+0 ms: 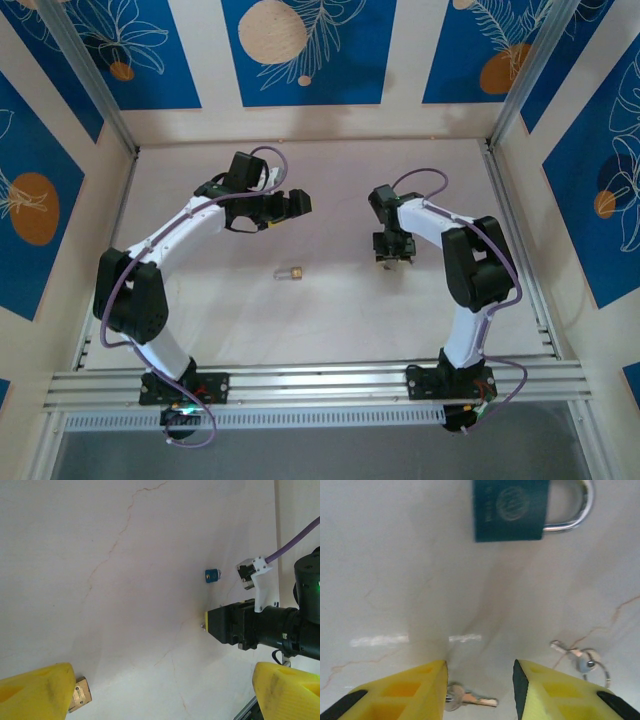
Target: Unlock with the key
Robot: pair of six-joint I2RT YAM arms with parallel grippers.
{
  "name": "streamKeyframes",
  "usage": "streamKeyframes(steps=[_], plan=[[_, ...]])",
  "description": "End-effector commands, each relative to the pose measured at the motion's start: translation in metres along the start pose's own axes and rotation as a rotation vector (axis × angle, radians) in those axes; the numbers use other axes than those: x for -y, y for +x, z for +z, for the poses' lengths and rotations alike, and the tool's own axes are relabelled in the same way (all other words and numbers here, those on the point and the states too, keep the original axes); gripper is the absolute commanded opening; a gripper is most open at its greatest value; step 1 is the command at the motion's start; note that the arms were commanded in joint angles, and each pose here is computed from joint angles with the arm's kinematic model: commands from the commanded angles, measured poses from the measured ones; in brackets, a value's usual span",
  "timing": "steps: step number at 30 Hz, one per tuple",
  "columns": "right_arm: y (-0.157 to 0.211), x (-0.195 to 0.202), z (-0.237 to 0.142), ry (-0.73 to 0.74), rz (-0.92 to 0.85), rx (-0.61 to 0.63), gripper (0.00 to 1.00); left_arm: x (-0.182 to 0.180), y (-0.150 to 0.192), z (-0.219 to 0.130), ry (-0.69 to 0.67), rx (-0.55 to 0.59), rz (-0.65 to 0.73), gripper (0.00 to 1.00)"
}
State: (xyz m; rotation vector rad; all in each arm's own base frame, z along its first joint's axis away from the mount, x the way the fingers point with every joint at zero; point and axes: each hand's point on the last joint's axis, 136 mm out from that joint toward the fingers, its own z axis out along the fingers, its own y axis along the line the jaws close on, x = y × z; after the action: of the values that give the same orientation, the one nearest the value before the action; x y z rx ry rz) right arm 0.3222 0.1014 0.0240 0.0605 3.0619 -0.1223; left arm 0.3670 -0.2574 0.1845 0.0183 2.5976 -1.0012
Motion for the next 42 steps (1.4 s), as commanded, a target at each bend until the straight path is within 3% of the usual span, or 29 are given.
streamKeyframes(steps=[1,6,14,30,42], plan=[[-0.003,0.006,-0.001,0.015,0.015,-0.005,0.41,0.002,-0.005,-0.003,-0.003,0.003,0.018,0.91],[-0.004,0.002,-0.007,-0.029,0.028,0.019,0.40,0.002,-0.005,-0.002,-0.004,0.002,0.017,0.91],[-0.004,-0.031,-0.019,-0.296,0.024,0.034,0.41,0.002,-0.004,-0.002,-0.004,-0.002,0.016,0.91],[0.019,-0.028,0.006,-0.268,0.037,-0.078,0.35,0.003,-0.004,-0.001,0.003,-0.003,0.011,0.91],[0.018,-0.024,-0.004,-0.244,0.029,-0.051,0.29,0.003,-0.003,0.000,0.007,-0.006,0.007,0.91]])
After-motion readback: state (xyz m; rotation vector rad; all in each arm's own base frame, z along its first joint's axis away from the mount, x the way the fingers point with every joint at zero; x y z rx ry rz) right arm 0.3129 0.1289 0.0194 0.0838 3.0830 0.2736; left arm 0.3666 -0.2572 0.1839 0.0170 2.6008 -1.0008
